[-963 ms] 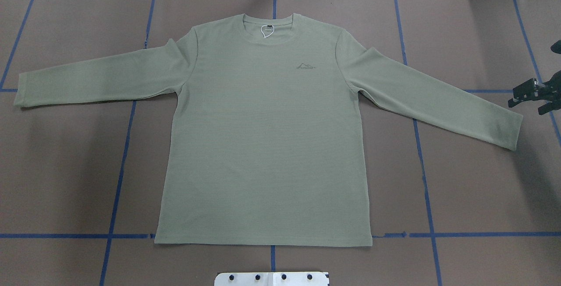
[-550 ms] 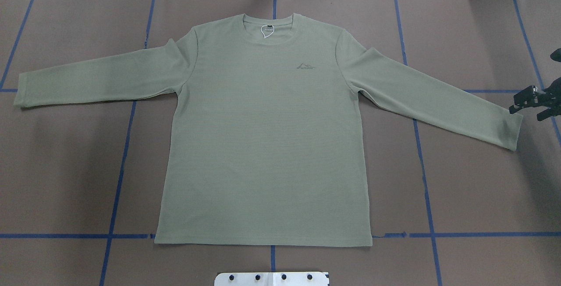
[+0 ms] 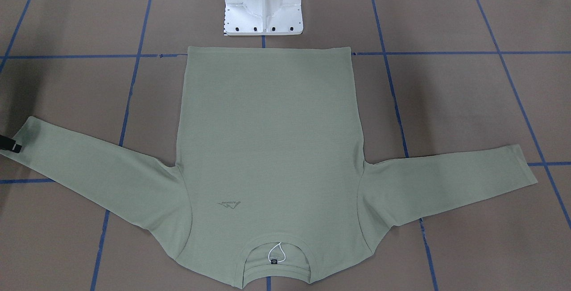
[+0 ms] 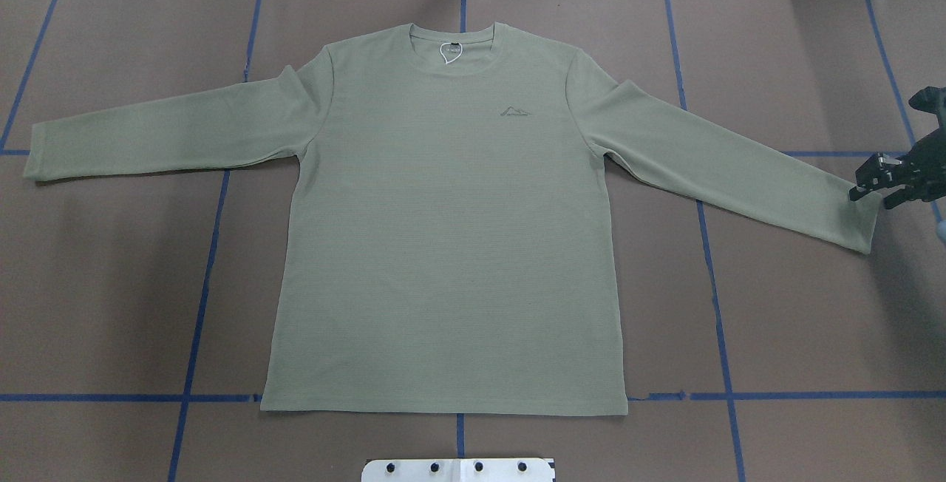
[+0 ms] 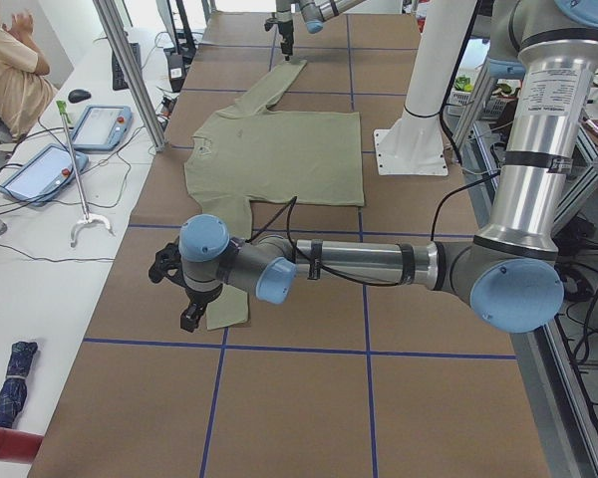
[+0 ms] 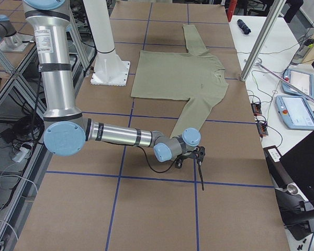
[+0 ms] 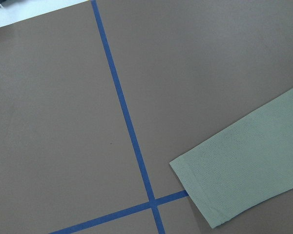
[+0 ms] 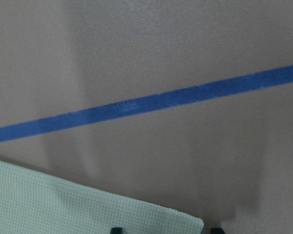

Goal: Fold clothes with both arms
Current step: 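Move the right gripper to the cuff of the nearest sleeve and grasp it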

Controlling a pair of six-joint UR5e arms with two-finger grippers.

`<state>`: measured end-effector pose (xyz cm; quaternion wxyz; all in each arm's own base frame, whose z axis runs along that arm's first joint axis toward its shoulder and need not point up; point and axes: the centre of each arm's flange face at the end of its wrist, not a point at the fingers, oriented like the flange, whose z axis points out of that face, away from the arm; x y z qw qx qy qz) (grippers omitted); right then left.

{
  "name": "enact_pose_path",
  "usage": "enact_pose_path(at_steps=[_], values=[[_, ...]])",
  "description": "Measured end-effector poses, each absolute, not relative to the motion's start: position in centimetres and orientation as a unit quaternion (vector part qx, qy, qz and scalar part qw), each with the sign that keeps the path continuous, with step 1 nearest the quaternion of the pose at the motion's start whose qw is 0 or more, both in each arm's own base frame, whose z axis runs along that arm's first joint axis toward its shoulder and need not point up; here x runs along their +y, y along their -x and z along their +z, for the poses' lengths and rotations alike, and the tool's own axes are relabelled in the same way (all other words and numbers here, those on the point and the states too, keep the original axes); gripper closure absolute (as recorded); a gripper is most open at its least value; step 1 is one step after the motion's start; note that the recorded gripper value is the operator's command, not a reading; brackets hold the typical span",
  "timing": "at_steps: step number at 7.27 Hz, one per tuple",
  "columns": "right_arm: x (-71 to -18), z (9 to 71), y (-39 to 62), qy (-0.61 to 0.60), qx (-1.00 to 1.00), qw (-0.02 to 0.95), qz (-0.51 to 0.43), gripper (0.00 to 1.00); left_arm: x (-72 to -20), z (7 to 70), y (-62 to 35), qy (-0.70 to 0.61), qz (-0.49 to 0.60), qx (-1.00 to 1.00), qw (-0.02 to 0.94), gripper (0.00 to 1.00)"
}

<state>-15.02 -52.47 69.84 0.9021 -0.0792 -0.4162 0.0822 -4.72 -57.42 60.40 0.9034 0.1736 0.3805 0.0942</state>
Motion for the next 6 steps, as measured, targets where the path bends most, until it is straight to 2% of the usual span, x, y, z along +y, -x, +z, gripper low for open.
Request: enact_pose_path(at_steps=[6], values=[[-52.9, 68.2, 14.9, 0.064, -0.428, 0.899, 0.071, 1.00, -57.4, 60.2, 4.7, -0.174, 0.095, 0.382, 0.903, 0.00]])
